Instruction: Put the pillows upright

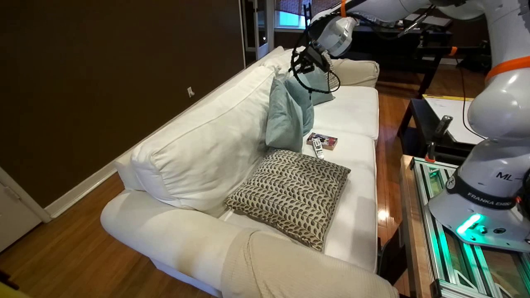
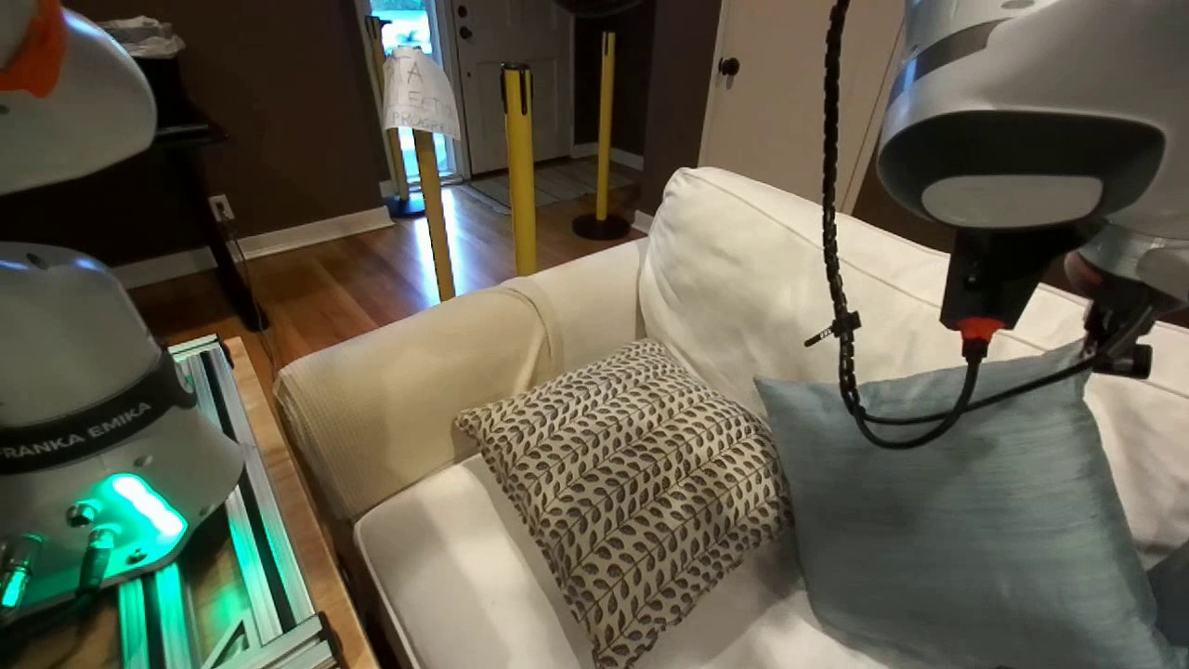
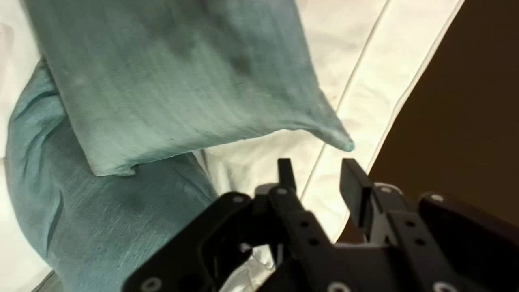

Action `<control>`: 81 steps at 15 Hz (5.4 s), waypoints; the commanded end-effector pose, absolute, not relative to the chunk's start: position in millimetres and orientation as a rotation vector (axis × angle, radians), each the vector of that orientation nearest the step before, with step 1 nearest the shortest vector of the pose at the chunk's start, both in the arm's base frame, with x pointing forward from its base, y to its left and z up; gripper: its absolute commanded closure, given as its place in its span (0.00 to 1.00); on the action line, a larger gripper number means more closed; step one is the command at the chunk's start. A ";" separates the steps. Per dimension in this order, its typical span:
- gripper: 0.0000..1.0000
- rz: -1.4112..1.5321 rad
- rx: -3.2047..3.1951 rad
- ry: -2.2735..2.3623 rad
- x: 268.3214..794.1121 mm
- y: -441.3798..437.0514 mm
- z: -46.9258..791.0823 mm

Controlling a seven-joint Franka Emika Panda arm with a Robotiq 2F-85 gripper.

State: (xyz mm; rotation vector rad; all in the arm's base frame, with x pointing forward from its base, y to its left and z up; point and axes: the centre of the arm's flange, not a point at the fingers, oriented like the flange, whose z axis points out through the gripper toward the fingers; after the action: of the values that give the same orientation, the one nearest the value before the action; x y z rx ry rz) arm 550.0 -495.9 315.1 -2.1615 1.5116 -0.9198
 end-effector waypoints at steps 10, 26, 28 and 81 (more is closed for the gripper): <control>0.00 -0.689 -2.434 1.312 561.7 -458.1 334.9; 0.00 -0.217 -2.684 1.024 551.4 -369.8 330.1; 0.00 -0.173 -2.683 1.010 552.3 -367.5 319.1; 0.94 0.208 -2.871 0.469 669.6 -173.2 127.1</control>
State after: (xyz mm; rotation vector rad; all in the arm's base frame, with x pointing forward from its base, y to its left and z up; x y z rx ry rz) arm 687.8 -172.1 106.3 -2.8923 0.4883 0.1514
